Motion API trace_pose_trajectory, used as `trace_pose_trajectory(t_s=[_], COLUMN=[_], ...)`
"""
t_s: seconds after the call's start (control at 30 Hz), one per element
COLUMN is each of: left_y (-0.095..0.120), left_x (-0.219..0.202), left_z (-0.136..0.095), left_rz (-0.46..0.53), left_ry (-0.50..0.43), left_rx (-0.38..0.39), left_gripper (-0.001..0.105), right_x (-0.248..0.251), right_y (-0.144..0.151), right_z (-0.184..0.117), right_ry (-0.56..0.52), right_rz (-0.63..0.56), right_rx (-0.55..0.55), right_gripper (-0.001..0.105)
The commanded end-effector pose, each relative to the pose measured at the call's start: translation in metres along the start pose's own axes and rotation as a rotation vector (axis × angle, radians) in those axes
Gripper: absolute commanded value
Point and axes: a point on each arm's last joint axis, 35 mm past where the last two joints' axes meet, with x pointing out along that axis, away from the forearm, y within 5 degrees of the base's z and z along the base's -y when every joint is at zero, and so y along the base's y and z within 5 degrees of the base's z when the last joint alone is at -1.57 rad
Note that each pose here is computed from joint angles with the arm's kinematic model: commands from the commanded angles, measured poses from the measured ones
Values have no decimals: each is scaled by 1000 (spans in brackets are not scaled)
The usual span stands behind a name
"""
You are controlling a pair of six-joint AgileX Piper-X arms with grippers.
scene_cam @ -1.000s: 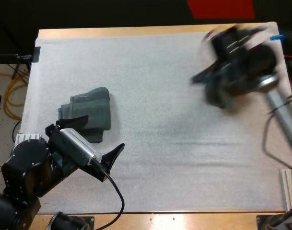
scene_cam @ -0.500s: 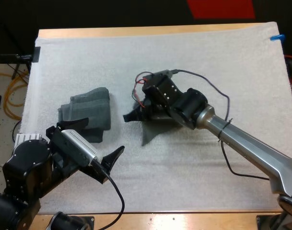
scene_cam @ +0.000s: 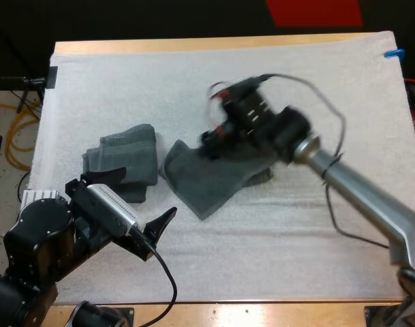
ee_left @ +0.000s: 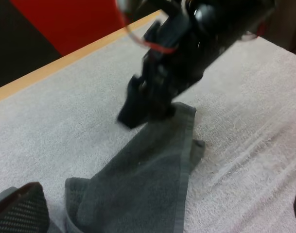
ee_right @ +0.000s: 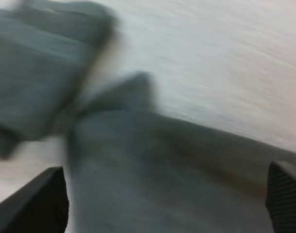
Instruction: Pick towel from pile fold and stack
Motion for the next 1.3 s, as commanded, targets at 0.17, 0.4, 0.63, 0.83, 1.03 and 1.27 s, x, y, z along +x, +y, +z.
trace_pose_trajectory(t_s=[0.17, 0.4, 0.63, 0.83, 1.03, 1.27], left_y=[-2, 0, 7, 11, 12, 12], left_x=[-3, 3, 26, 41, 44, 44], left_z=[3, 1, -17, -25, -28, -28], left_rz=[-15, -13, -2, -13, -29, -29], left_ry=[-30, -6, 120, 185, 202, 202], left_rx=[10, 3, -71, -114, -120, -120], left_gripper=[104, 104, 104, 104, 104, 104], right_x=[-1, 21, 57, 91, 107, 121], right_y=[-92, -150, -157, -154, -150, -145], right_z=[-35, -97, -126, -137, -138, -140], right_ry=[101, 187, 222, 255, 217, 230], right_rz=[-115, -42, 107, 178, 306, 304], right_rx=[183, 366, 437, 456, 495, 535], right_gripper=[79, 79, 79, 79, 76, 40])
